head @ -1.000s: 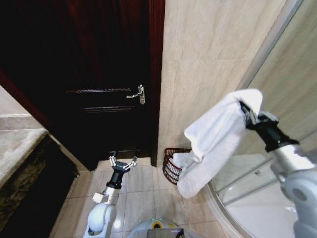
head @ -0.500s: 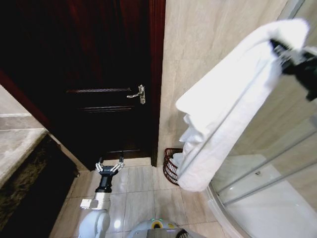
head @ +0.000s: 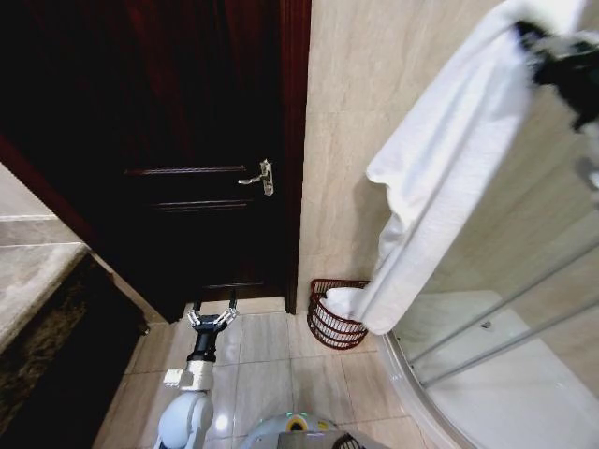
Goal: Discard the used towel into the hamper.
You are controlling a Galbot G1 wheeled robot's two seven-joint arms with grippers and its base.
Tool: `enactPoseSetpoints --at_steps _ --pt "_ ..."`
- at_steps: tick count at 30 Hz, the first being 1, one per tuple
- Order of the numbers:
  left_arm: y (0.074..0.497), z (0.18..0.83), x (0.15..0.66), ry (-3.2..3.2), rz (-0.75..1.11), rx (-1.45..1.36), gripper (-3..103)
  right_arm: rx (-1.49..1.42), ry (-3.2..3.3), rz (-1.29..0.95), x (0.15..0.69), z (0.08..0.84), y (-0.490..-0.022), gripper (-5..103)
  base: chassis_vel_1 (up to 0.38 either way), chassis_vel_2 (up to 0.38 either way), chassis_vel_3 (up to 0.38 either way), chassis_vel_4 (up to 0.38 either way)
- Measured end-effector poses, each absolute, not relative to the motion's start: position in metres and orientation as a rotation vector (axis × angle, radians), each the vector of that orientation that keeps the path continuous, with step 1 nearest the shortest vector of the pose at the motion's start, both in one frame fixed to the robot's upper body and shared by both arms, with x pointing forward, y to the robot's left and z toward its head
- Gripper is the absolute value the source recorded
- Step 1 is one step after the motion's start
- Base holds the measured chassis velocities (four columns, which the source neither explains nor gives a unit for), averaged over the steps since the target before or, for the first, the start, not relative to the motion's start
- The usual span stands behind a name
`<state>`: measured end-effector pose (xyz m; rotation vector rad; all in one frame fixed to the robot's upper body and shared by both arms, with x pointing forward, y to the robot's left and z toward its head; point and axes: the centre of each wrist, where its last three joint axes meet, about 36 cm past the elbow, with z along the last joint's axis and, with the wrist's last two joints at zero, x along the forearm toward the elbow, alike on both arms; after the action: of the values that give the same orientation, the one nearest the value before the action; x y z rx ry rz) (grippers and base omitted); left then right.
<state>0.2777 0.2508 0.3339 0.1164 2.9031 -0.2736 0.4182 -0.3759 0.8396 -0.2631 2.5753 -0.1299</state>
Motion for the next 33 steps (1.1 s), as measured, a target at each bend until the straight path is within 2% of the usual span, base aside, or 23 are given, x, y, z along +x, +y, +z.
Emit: enactPoseSetpoints --at_steps 7,19,33 --pt "0.249 0.337 0.278 2.882 -0.281 0.100 100 -0.279 2.552 -0.115 0.449 0.845 -0.348 7 0.000 0.000 0.000 0.000" --pt "0.251 0.344 0.272 2.875 -0.267 0.104 100 -0.190 2.584 -0.076 0.483 0.848 -0.350 7 0.000 0.000 0.000 0.000" --pt "0.254 0.349 0.270 2.872 -0.259 0.118 100 -0.192 2.606 -0.080 0.482 0.833 -0.357 7 0.000 0.000 0.000 0.000"
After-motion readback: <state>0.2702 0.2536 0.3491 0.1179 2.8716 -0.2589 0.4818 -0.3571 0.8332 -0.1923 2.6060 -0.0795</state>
